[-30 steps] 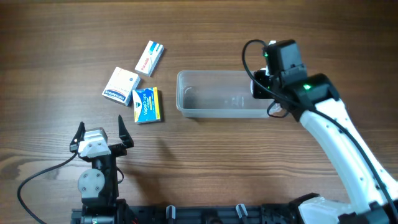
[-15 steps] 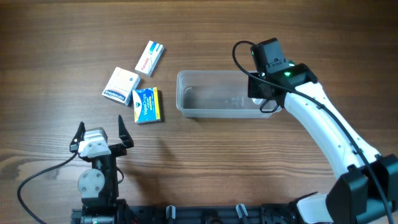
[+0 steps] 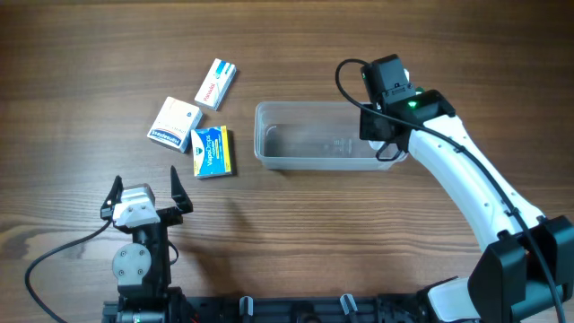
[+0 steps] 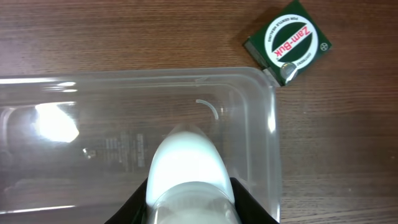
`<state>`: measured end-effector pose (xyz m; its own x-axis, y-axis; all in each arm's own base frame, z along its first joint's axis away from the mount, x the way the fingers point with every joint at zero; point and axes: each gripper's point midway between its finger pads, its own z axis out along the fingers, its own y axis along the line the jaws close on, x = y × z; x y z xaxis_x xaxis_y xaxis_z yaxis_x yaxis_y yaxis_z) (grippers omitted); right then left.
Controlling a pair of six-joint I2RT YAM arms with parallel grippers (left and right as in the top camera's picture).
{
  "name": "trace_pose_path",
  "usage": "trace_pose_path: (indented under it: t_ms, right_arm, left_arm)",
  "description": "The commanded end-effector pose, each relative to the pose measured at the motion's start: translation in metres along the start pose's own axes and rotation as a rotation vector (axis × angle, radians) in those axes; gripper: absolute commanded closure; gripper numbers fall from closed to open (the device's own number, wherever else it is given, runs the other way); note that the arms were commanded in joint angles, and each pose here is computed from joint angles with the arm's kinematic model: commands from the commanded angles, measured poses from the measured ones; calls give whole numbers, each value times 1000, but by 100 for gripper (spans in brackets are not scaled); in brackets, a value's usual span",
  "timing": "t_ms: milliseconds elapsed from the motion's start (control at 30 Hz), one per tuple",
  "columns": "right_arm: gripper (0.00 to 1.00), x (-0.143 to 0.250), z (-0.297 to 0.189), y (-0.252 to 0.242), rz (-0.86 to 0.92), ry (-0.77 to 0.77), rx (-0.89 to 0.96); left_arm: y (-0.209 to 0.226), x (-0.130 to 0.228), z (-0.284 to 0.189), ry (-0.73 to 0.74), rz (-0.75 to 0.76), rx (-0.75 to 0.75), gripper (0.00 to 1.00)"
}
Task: Pack container
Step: 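Carry the bottle left over the clear container with the right gripper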
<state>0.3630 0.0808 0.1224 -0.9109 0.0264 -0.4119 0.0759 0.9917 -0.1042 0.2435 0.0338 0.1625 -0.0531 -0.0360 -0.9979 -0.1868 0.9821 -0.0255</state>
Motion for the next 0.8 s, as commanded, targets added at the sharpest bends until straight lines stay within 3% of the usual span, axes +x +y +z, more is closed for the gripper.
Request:
trace_pose_path:
  t_ms: [0,767]
  right_arm:
    - [85,-7,3,-8,13,-19,33]
    - [89,-5,11,-11,-12,-11,39]
  left_arm:
    - [0,0,0,-7,15,0,0]
    - [0,0,0,-7,15,0,0]
